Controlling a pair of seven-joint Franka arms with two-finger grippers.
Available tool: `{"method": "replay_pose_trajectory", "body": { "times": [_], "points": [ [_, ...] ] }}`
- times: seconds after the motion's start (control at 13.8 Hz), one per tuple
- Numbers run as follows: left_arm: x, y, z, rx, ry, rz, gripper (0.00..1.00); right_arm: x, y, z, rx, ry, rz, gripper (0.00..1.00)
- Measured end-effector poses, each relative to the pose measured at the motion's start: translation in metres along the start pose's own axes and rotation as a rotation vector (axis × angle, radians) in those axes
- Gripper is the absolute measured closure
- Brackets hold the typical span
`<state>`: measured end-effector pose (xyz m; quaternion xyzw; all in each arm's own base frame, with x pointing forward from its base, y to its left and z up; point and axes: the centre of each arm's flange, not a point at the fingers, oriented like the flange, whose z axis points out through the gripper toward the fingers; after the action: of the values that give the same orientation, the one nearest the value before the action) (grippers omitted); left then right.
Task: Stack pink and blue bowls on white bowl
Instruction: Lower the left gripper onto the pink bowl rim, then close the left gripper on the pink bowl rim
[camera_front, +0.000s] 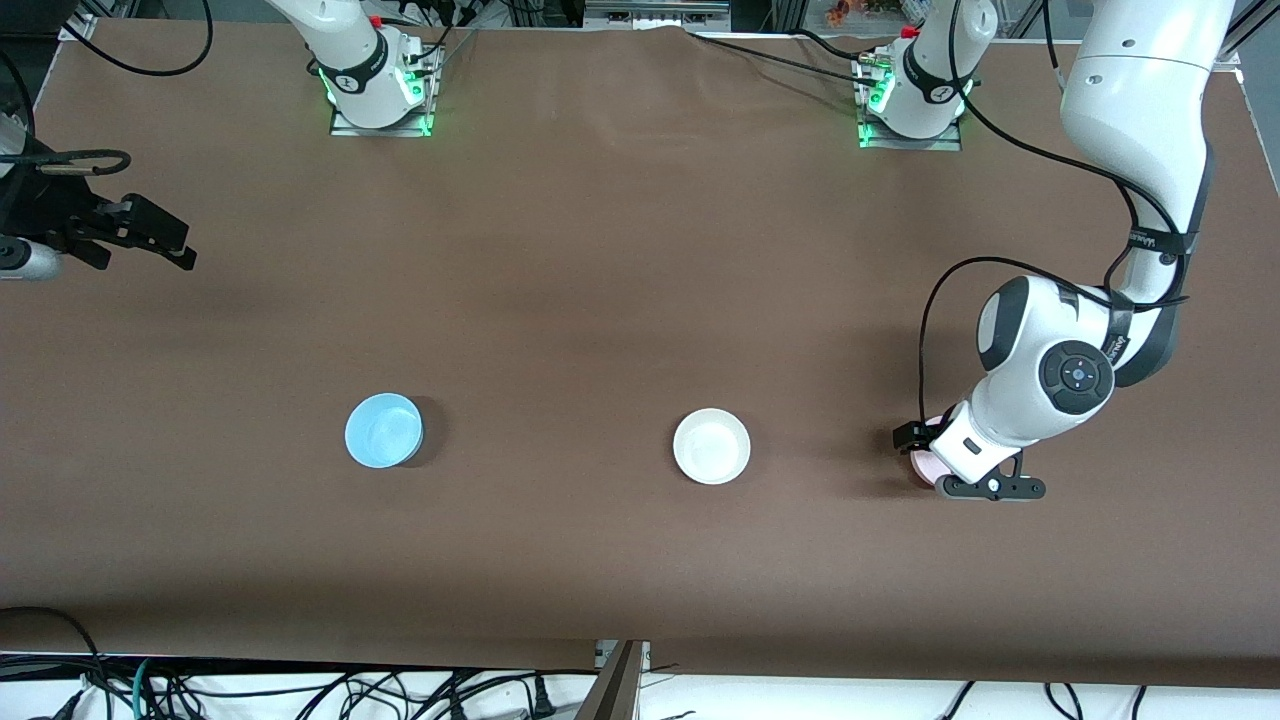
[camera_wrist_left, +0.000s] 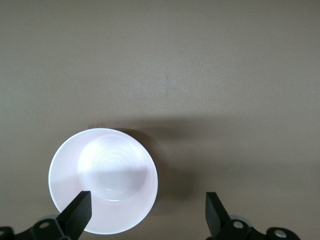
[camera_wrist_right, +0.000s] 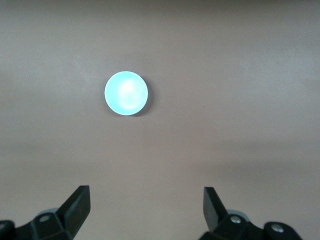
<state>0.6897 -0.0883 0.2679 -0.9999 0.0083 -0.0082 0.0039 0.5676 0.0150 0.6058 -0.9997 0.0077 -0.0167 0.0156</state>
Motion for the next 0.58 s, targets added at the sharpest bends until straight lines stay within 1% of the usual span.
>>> {"method": "replay_pose_trajectory", "body": {
  "times": [0.43, 0.58],
  "points": [
    [0.003, 0.017, 0.018, -0.019, 0.044, 0.025, 0.0, 0.0, 0.0, 0.0, 0.0, 0.0, 0.0, 0.0],
    [0.003, 0.018, 0.029, -0.022, 0.044, 0.042, 0.0, 0.0, 0.0, 0.0, 0.0, 0.0, 0.0, 0.0]
  ]
}}
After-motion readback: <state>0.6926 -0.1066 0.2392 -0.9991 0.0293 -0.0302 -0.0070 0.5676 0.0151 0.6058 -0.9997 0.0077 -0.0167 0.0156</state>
